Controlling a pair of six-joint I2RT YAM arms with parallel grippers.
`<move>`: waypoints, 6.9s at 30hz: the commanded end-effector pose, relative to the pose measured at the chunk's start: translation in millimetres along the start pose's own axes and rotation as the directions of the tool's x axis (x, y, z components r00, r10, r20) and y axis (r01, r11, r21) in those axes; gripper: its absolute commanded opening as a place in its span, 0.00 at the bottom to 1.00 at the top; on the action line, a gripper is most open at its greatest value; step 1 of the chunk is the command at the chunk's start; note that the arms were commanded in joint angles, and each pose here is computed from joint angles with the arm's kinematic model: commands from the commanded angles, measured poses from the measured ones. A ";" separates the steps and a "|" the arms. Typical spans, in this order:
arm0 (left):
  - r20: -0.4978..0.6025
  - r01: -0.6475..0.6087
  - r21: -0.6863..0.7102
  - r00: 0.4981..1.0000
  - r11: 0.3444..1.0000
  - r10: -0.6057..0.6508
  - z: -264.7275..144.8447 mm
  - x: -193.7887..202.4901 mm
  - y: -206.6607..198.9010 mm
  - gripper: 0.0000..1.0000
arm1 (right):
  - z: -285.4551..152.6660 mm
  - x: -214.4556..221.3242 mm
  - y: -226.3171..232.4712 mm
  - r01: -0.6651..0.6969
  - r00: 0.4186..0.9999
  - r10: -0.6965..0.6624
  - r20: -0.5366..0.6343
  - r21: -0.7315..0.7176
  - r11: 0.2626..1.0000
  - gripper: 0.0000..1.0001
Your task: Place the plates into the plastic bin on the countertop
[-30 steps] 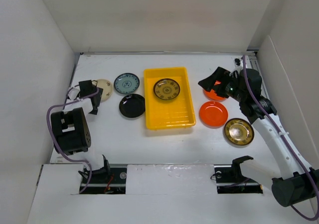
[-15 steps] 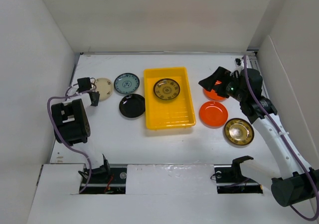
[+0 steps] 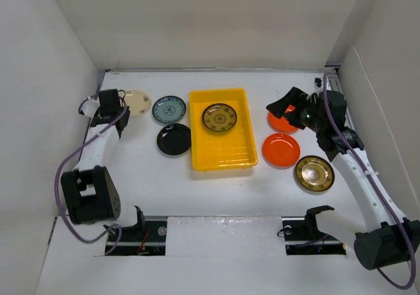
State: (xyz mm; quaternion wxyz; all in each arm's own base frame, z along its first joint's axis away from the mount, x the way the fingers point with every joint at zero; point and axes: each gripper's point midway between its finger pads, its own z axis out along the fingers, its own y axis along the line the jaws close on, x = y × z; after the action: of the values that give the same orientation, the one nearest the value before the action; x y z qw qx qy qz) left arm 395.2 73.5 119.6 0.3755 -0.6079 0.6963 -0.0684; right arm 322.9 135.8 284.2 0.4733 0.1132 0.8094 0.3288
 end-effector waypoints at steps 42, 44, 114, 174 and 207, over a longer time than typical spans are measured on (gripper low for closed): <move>-0.165 -0.388 0.779 0.631 0.492 0.758 -184.3 248.8 -168.0 1.00 | 91.9 -13.8 -261.7 -0.390 0.907 0.419 0.032 0.440 0.809 0.80; -0.138 -0.380 0.796 0.643 0.470 0.753 -206.6 232.8 -172.6 1.00 | 93.3 -8.4 -267.0 -0.411 0.896 0.441 0.043 0.453 0.791 0.76; -0.273 -0.484 0.124 0.822 0.866 0.499 -22.4 164.4 89.9 0.54 | 143.1 12.1 45.6 0.027 0.996 -0.028 -0.090 -0.014 1.000 0.86; -0.206 -0.392 0.716 0.673 0.578 0.711 -96.1 261.7 -145.3 0.76 | -19.3 12.8 -93.8 -0.107 0.992 0.088 0.086 0.249 0.963 0.87; -0.232 -0.292 0.230 0.910 0.928 0.344 71.6 134.3 -41.8 0.67 | -71.4 29.5 -1.8 -0.051 0.999 0.051 -0.003 -0.115 0.992 0.91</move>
State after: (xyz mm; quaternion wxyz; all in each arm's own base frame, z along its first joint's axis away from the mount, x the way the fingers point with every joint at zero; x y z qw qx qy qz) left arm 473.4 -31.6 45.2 0.3566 -0.4312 0.8130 -0.1610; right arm 258.8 109.2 271.7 0.4689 0.1292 0.7947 0.3631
